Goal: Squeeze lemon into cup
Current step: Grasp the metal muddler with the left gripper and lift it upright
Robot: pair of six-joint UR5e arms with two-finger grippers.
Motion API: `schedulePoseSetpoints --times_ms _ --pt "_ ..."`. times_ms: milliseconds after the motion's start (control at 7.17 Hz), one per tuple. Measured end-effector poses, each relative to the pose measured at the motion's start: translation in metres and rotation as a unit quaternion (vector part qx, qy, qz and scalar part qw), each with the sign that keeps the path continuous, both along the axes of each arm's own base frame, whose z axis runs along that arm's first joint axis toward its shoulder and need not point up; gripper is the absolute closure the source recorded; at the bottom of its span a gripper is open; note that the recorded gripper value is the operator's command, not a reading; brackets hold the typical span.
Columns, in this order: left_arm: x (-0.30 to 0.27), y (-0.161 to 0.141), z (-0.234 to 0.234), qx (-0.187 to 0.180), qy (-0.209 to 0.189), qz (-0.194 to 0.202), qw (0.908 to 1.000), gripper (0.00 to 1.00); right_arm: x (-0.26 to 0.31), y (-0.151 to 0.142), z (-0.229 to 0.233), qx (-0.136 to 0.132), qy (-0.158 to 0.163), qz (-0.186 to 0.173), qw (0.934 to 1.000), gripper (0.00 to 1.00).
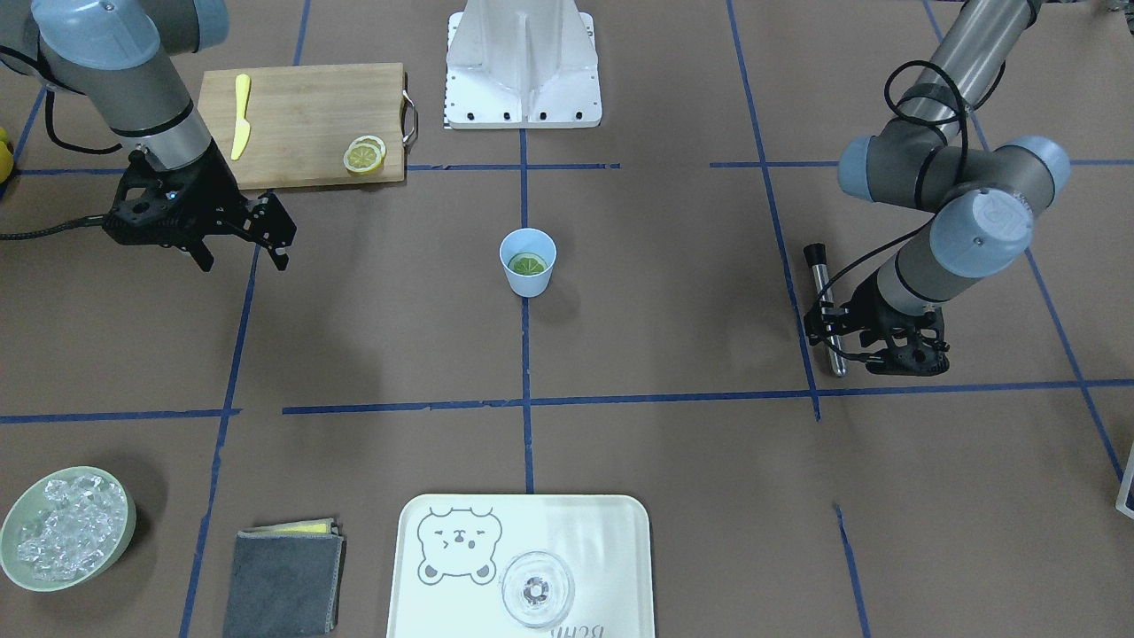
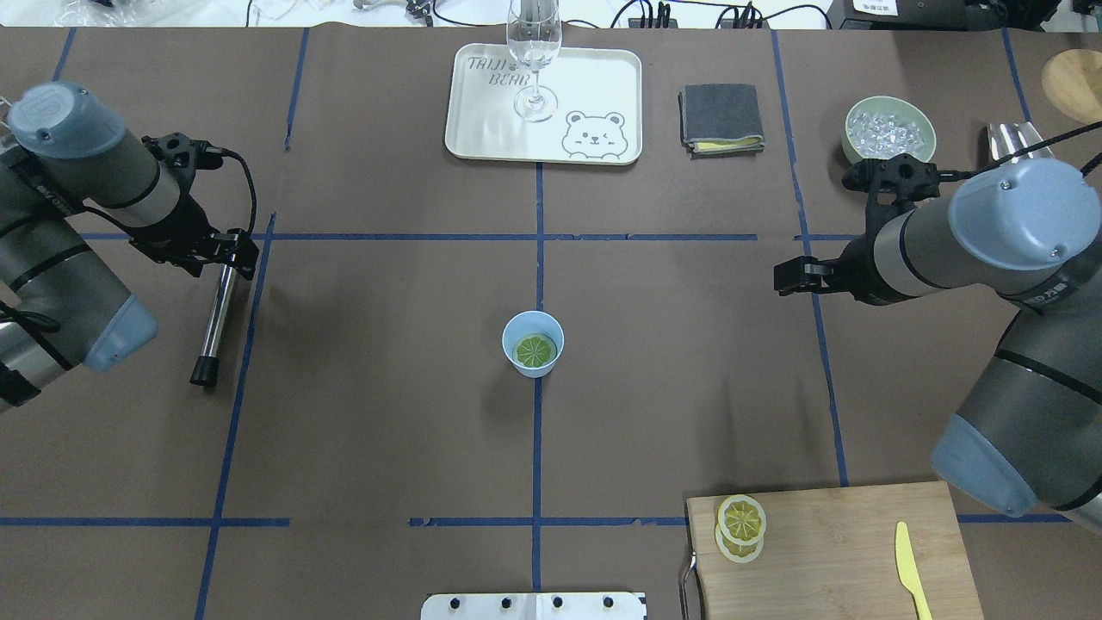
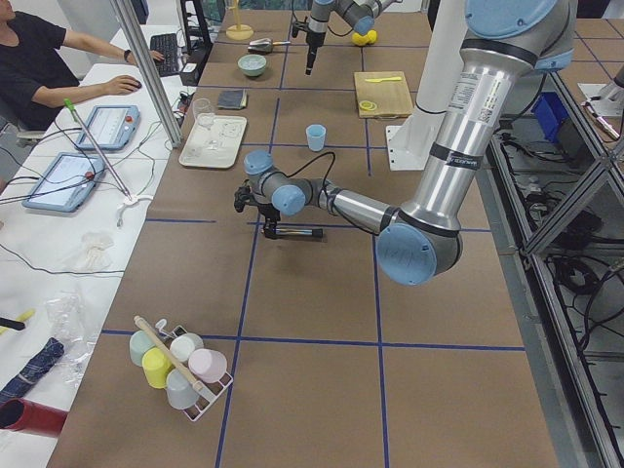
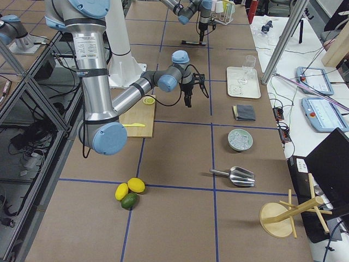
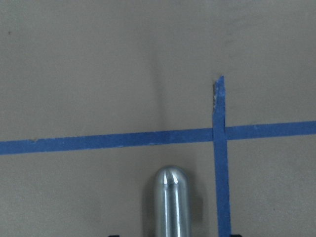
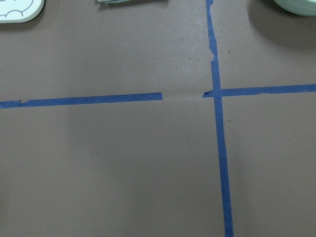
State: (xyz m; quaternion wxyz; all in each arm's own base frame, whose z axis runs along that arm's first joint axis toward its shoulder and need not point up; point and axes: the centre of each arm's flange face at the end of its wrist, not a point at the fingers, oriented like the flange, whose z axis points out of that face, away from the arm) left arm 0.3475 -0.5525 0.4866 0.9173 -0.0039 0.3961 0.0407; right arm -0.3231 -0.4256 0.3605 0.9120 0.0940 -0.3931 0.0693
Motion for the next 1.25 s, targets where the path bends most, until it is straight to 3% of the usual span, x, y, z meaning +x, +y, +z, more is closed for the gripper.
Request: schedulePoseSetpoints --times_ms 418,558,697,1255 --pt "0.002 0.001 0.005 -0.003 -0.002 0.002 1.0000 0.30 0.000 0.001 -0.001 -0.002 -0.002 -0.002 1.0000 0.00" --pt "0.004 0.001 0.009 -0.005 -0.004 0.003 1.0000 0.56 0.000 0.001 -0.001 -0.003 -0.003 -0.003 1.0000 0.00" --pt "0.005 0.001 0.010 -0.006 -0.005 0.004 1.0000 0.99 -0.001 0.001 -0.001 -0.003 -0.004 -0.004 1.0000 0.00" --pt "0.004 0.002 -0.002 -0.001 0.000 0.004 1.0000 1.00 0.000 0.002 -0.001 -0.004 -0.004 -0.004 1.0000 0.00"
